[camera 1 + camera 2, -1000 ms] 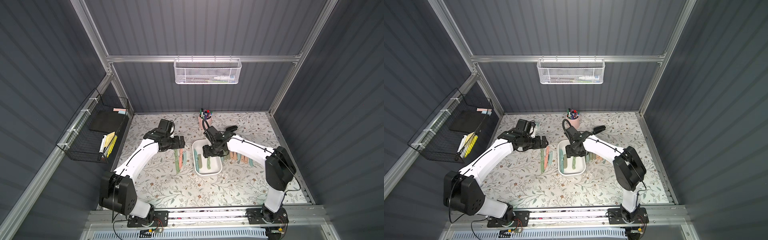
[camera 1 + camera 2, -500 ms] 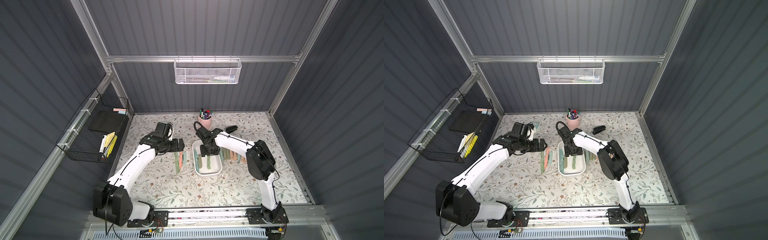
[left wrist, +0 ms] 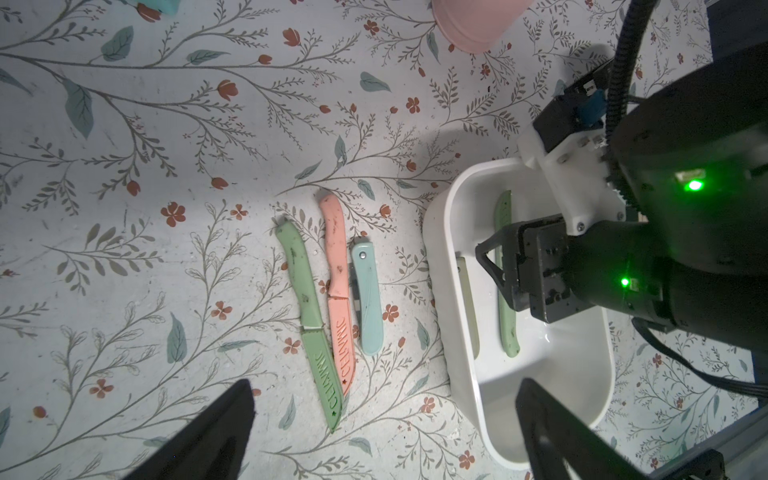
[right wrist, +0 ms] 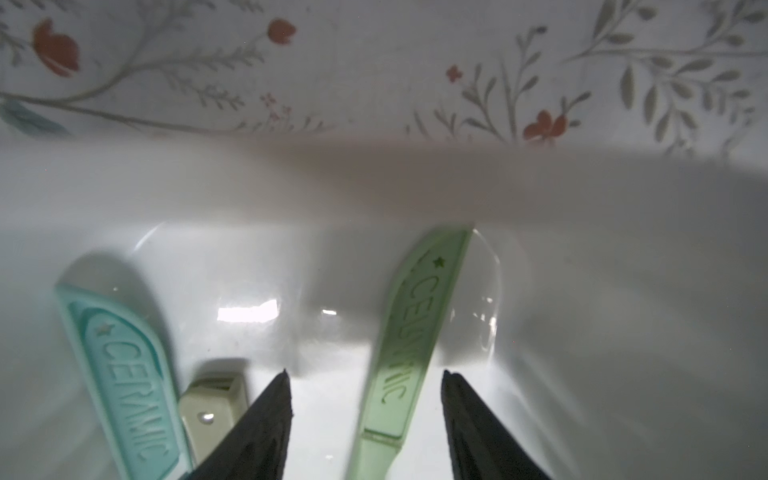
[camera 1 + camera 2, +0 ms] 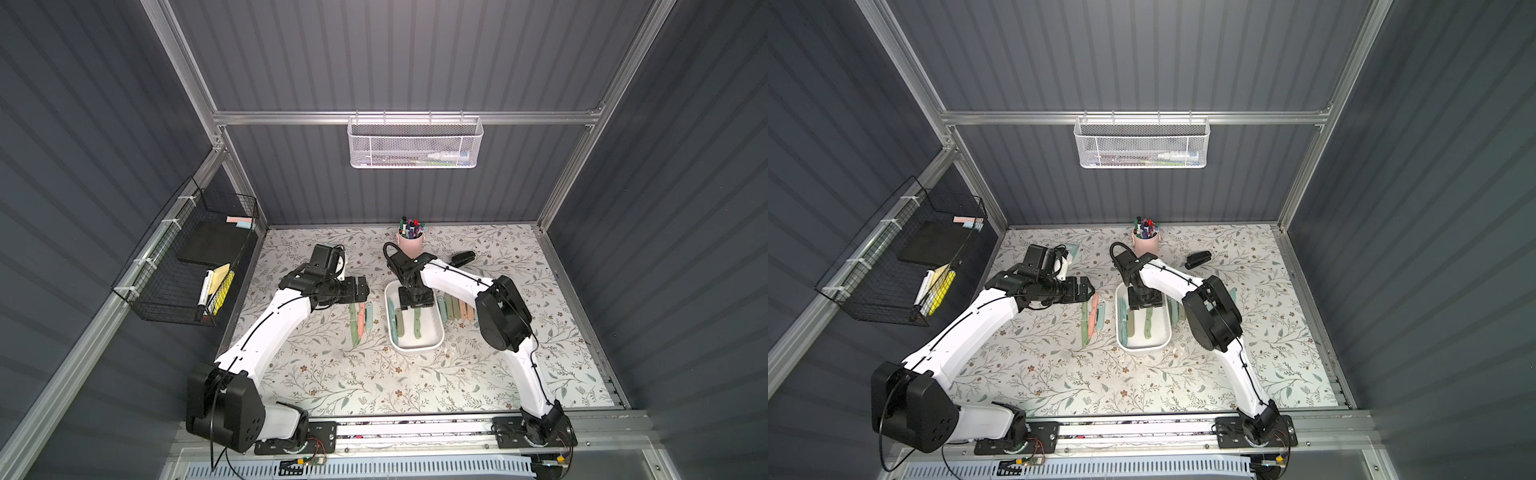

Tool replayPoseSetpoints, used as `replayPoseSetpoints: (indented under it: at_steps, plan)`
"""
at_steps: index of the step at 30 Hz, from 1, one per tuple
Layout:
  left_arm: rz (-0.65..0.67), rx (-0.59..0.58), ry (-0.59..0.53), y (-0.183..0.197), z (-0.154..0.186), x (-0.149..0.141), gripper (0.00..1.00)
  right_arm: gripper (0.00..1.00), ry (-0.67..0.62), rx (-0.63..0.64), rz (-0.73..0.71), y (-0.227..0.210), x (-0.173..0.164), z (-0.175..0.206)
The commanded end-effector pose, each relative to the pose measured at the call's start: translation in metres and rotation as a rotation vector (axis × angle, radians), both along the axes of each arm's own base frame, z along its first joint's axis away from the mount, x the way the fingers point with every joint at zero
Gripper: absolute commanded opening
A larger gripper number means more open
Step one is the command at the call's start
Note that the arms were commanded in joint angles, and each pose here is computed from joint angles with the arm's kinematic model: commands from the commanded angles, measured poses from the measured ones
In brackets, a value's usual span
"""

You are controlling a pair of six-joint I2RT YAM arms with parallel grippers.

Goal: Take the fruit knife out of the storage box
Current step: Pick up the fruit knife from the storage box.

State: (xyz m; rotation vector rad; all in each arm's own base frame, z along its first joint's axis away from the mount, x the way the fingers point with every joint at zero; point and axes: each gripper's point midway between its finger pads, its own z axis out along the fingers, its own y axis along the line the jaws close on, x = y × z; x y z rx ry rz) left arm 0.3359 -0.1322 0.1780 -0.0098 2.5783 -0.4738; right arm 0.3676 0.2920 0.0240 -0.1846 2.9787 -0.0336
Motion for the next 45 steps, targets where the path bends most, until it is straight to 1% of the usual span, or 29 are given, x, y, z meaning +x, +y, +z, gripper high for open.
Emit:
replayPoseSetpoints:
  at_steps: [1, 4, 7, 10, 15, 20, 24, 27, 32, 38, 45]
  plan:
    - [0.012, -0.015, -0.006, 0.002, 0.004, -0.003, 0.99, 0.59, 0.08, -0.019, -0.023, -0.007, -0.008, -0.017]
    - [0.014, -0.012, -0.006, 0.003, 0.004, -0.003, 0.99, 0.54, 0.105, 0.009, -0.023, -0.004, -0.01, -0.021]
    - [0.018, -0.008, -0.005, 0.003, 0.003, -0.002, 0.99, 0.53, 0.119, 0.018, -0.017, -0.002, -0.013, -0.022]
    - [0.018, -0.008, -0.004, 0.003, 0.003, -0.002, 0.99, 0.45, 0.13, 0.008, -0.017, -0.004, -0.014, -0.026]
    - [0.023, -0.007, -0.008, 0.004, 0.004, -0.002, 0.99, 0.29, 0.137, -0.001, -0.017, -0.006, -0.015, -0.027]
    - [0.021, -0.008, 0.0, 0.003, 0.003, -0.002, 0.99, 0.2, 0.12, -0.006, -0.01, -0.007, -0.013, -0.022]
    - [0.022, -0.008, 0.002, 0.003, 0.002, -0.002, 0.99, 0.16, 0.096, -0.005, -0.007, -0.008, -0.01, -0.014]
    - [0.023, -0.008, 0.002, 0.003, 0.002, -0.002, 0.99, 0.16, 0.074, -0.003, -0.005, -0.008, -0.008, -0.005]
    - [0.024, -0.006, 0.009, 0.003, 0.0, -0.002, 0.99, 0.15, 0.025, 0.036, 0.01, -0.006, -0.004, 0.019]
    - [0.022, -0.006, 0.017, 0.003, -0.002, -0.002, 0.99, 0.15, -0.072, 0.105, 0.04, -0.003, 0.001, 0.059]
    - [0.018, -0.008, 0.036, 0.001, -0.006, -0.001, 0.99, 0.15, -0.153, 0.163, 0.054, -0.014, 0.0, 0.107]
